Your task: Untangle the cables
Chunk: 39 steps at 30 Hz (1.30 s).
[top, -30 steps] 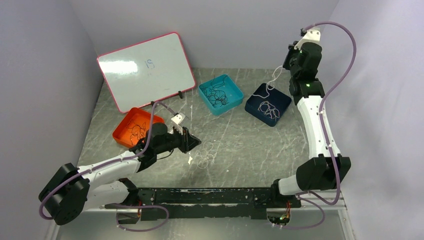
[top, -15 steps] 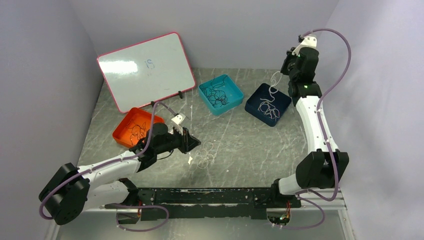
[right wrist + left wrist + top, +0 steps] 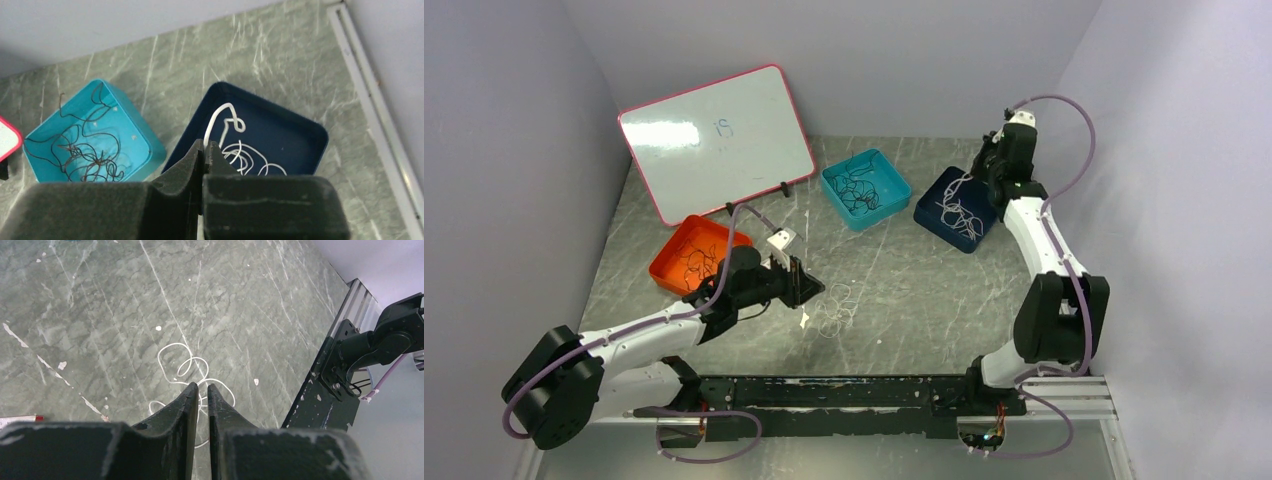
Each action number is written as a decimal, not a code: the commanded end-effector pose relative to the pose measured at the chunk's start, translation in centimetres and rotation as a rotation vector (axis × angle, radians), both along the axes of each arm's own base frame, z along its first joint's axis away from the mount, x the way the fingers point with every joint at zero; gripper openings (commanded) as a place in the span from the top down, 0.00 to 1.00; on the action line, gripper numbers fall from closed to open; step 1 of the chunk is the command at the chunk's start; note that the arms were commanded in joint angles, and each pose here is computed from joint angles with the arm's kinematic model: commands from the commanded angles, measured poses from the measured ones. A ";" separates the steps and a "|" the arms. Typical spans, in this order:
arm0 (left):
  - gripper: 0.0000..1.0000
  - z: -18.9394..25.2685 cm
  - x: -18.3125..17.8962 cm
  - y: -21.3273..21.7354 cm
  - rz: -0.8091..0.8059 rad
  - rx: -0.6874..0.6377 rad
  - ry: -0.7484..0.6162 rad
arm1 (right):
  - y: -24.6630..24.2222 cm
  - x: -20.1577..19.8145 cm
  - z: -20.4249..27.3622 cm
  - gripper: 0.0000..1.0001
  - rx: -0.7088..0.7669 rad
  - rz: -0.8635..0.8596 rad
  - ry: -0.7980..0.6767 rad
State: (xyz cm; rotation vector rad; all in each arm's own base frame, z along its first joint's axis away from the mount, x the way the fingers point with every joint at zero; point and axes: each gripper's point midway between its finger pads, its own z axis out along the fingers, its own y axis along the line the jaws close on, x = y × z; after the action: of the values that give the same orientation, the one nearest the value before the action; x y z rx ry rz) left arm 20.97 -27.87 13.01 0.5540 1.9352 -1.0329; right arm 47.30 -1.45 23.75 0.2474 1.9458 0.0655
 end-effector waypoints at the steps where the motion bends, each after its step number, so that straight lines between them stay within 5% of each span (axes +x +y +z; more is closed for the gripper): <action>1: 0.82 1.8 0.7 -0.1 0.019 -0.024 -0.030 | 0.0 0.8 -1.9 1.00 0.084 -0.015 0.004; 20: 0.82 1.6 0.6 0.2 0.032 -0.018 -0.023 | -1.3 0.1 -14.5 0.95 0.130 -0.071 0.265; 32: 0.81 1.5 0.5 0.2 0.029 -0.016 -0.017 | -2.2 0.2 -13.5 0.55 0.086 -0.095 0.255; 39: 0.78 1.5 0.8 0.2 0.039 -0.009 -0.017 | -3.6 -0.4 -9.8 0.48 0.054 -0.175 0.158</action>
State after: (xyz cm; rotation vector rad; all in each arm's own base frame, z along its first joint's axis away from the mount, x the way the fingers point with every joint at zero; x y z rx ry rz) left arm 20.90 -27.53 13.07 0.5376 1.9470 -1.0223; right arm 46.64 -3.25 9.55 0.4295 2.2083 0.0510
